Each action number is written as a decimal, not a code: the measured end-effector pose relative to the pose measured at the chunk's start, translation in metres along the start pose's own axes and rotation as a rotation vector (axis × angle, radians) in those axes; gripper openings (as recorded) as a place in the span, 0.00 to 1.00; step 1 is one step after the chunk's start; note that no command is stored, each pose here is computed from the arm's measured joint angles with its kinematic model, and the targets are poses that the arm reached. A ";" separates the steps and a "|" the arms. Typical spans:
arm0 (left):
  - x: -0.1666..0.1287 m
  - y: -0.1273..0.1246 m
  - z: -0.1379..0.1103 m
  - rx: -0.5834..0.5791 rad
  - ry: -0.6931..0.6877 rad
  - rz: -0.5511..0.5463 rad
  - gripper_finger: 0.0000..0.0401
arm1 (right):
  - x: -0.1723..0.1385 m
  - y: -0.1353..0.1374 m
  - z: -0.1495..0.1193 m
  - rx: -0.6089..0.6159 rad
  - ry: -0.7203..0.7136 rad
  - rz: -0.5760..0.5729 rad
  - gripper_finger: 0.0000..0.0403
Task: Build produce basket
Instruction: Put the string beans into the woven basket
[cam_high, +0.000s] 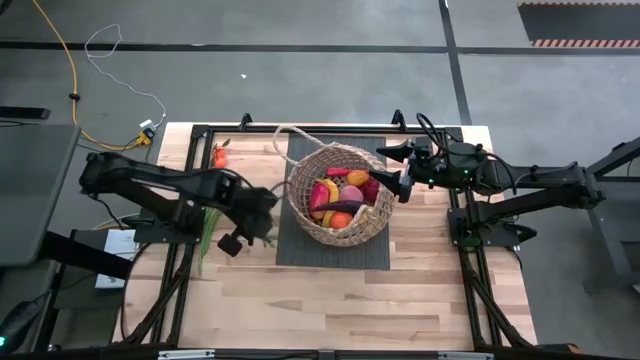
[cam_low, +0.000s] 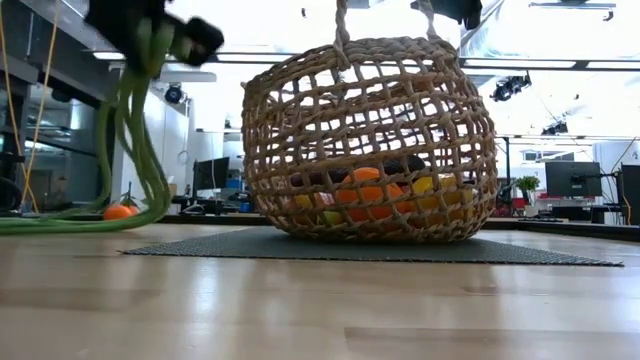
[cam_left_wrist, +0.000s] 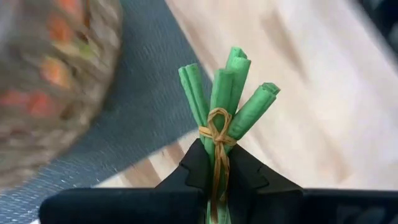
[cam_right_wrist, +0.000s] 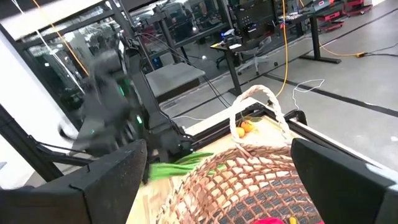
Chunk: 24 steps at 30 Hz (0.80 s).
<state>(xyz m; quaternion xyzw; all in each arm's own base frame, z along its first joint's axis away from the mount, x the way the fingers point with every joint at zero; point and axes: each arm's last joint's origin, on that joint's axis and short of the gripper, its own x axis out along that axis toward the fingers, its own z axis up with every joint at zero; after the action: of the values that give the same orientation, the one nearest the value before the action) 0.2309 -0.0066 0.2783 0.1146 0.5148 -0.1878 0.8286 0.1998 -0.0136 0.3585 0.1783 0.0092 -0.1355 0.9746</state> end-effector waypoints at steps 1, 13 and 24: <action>-0.010 -0.001 0.003 -0.022 -0.040 0.013 0.03 | 0.000 0.000 0.000 -0.007 0.001 0.000 0.96; -0.166 0.002 0.041 -0.234 -0.658 0.404 0.03 | 0.000 0.001 0.002 -0.006 -0.019 0.010 0.96; -0.239 -0.004 0.064 -0.338 -0.920 0.386 0.02 | -0.005 0.014 0.035 -0.079 -0.047 0.074 0.96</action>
<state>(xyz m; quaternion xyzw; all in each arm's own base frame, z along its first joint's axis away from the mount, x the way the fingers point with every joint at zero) 0.1856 0.0112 0.5205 -0.0222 0.0907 0.0233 0.9954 0.1974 -0.0114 0.3963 0.1367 -0.0148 -0.1030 0.9851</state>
